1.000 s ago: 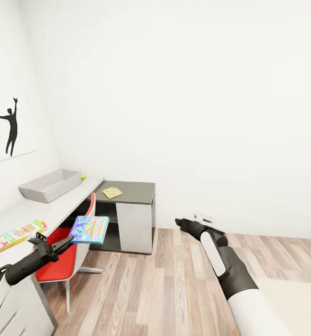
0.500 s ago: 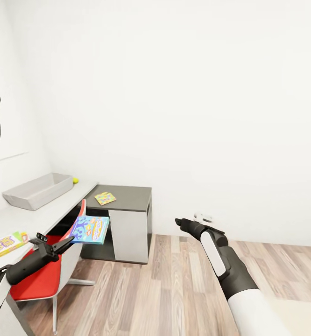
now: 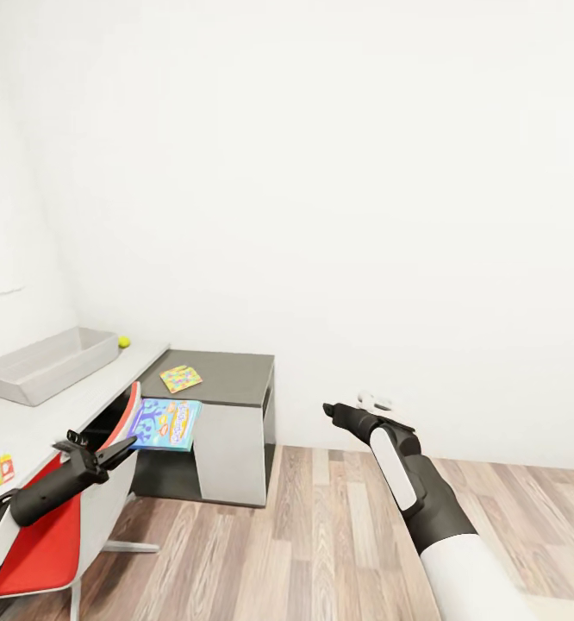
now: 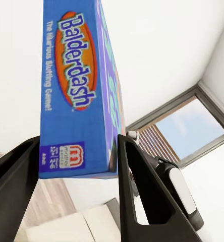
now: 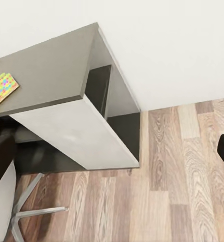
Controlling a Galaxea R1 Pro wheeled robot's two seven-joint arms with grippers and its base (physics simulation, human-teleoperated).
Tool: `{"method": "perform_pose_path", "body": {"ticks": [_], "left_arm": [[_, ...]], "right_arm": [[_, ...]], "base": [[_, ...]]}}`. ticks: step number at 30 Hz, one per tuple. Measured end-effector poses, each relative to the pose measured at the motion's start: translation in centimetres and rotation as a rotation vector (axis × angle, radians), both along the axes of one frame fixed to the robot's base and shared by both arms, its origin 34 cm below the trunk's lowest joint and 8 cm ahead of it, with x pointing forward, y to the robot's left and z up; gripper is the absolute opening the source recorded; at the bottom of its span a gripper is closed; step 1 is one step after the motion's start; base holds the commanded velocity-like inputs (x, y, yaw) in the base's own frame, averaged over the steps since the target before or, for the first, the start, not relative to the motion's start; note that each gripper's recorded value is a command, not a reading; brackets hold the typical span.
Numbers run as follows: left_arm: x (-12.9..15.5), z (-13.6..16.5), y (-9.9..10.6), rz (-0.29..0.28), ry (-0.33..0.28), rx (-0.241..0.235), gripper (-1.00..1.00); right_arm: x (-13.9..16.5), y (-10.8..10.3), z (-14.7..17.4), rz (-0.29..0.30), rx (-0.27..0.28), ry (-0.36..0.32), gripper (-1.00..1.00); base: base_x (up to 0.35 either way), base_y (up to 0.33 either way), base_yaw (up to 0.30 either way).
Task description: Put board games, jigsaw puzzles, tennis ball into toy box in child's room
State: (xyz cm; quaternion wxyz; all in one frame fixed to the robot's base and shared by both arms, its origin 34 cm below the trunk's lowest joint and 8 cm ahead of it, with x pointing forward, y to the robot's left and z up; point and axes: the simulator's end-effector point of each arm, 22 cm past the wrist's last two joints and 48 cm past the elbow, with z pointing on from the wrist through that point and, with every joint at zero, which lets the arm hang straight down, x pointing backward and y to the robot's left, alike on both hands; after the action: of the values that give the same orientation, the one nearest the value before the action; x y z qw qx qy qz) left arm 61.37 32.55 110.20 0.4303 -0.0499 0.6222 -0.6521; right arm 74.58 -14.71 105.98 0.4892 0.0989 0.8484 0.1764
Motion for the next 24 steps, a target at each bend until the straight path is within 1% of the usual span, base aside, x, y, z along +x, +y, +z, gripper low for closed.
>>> {"method": "perform_pose_path", "body": {"ticks": [8, 11, 12, 13, 16, 18, 20, 24], "left_arm": [[0.0, 0.0, 0.0, 0.000, -0.001, 0.001, -1.00], [0.0, 0.0, 0.0, 0.000, -0.001, 0.000, -1.00], [0.0, 0.0, 0.0, 0.000, -0.001, 0.000, -1.00], [0.0, 0.0, 0.0, 0.000, 0.000, 0.001, -1.00], [0.0, 0.0, 0.0, 0.001, -0.001, 0.001, -1.00], [0.0, 0.0, 0.1, 0.001, -0.001, 0.002, -1.00], [0.0, 0.0, 0.1, 0.001, 0.000, 0.003, -1.00], [0.0, 0.0, 0.1, 0.001, 0.000, 0.002, -1.00]], "right_arm": [[0.0, 0.0, 0.0, 0.003, 0.000, 0.003, 1.00], [-0.1, 0.0, 0.1, 0.016, 0.006, 0.001, 1.00], [-0.1, 0.3, 0.6, 0.034, 0.019, -0.007, 1.00], [-0.3, 1.0, 1.2, 0.067, 0.040, -0.016, 1.00], [-2.2, 4.2, 3.2, 0.211, 0.135, -0.028, 1.00], [-3.6, 5.3, 5.0, 0.284, 0.185, -0.060, 1.00], [-5.0, 5.5, 6.9, 0.327, 0.211, -0.103, 1.00], [-6.8, 6.3, 8.4, 0.380, 0.250, -0.112, 1.00]], "base": [[0.287, 0.001, 0.000], [0.281, 0.000, 0.000], [0.271, 0.000, 0.000], [0.266, 0.000, 0.000], [0.257, 0.000, 0.000], [0.249, 0.000, 0.000], [0.242, 0.000, 0.000], [0.227, 0.000, 0.000]]}}
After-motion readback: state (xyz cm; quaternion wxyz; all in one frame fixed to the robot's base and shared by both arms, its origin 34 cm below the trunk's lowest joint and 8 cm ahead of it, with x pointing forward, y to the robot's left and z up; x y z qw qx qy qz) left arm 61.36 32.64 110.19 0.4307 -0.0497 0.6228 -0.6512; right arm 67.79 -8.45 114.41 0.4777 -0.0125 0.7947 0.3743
